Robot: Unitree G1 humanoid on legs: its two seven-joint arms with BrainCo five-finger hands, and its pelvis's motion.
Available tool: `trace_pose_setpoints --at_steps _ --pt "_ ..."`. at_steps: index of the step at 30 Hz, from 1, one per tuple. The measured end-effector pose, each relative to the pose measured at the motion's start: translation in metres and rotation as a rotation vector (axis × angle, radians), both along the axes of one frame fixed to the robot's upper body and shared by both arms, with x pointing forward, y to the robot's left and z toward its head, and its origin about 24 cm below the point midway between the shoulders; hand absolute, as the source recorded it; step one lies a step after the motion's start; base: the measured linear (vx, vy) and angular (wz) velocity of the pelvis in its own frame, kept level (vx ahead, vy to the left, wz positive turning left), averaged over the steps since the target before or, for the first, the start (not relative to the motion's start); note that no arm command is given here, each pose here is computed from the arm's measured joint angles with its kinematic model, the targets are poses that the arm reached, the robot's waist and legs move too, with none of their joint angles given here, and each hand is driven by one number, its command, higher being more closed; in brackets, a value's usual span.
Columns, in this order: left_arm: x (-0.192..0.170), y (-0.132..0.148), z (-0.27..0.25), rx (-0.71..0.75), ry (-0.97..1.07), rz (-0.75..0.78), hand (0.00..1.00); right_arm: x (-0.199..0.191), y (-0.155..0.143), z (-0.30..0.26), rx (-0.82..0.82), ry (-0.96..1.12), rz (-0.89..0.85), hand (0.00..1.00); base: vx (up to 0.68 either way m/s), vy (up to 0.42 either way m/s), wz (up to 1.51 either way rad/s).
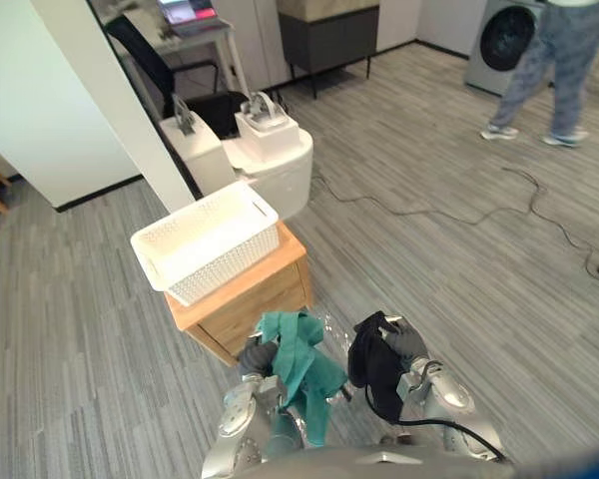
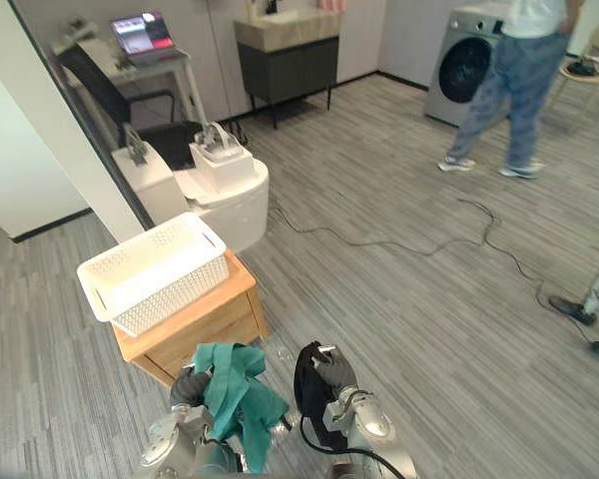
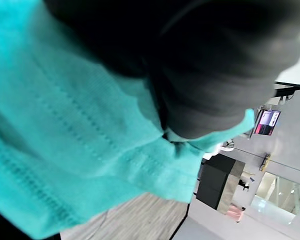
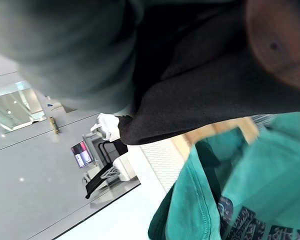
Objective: Tidy the bed and pick cloth on bed and put in laundry
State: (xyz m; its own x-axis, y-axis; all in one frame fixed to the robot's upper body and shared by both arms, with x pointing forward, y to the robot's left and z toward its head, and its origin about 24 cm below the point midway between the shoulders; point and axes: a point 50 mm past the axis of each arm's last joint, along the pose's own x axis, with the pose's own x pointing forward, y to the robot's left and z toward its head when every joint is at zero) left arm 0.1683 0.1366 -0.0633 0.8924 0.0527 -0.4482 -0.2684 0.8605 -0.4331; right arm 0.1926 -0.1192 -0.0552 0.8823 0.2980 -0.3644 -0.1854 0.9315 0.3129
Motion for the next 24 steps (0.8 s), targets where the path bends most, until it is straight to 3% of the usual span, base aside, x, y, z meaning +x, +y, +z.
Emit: trace_pose_setpoints --at_steps 13,18,24 --pt "0.017 -0.005 0.018 -0.012 -0.098 -0.009 1.0 -0.003 0.015 -0.012 0.022 0.063 0.021 1.0 0.23 0.14 0.17" --pt "0.028 -0.009 0.021 0.047 -0.116 -0.118 1.0 -0.01 0.005 -0.016 0.023 0.075 -0.051 1.0 0.25 0.129 0.97" --pt "0.026 -0.009 0.017 0.069 -0.094 -0.155 1.0 0.0 0.014 0.007 0.078 -0.03 -0.054 1.0 0.29 -0.038 1.05"
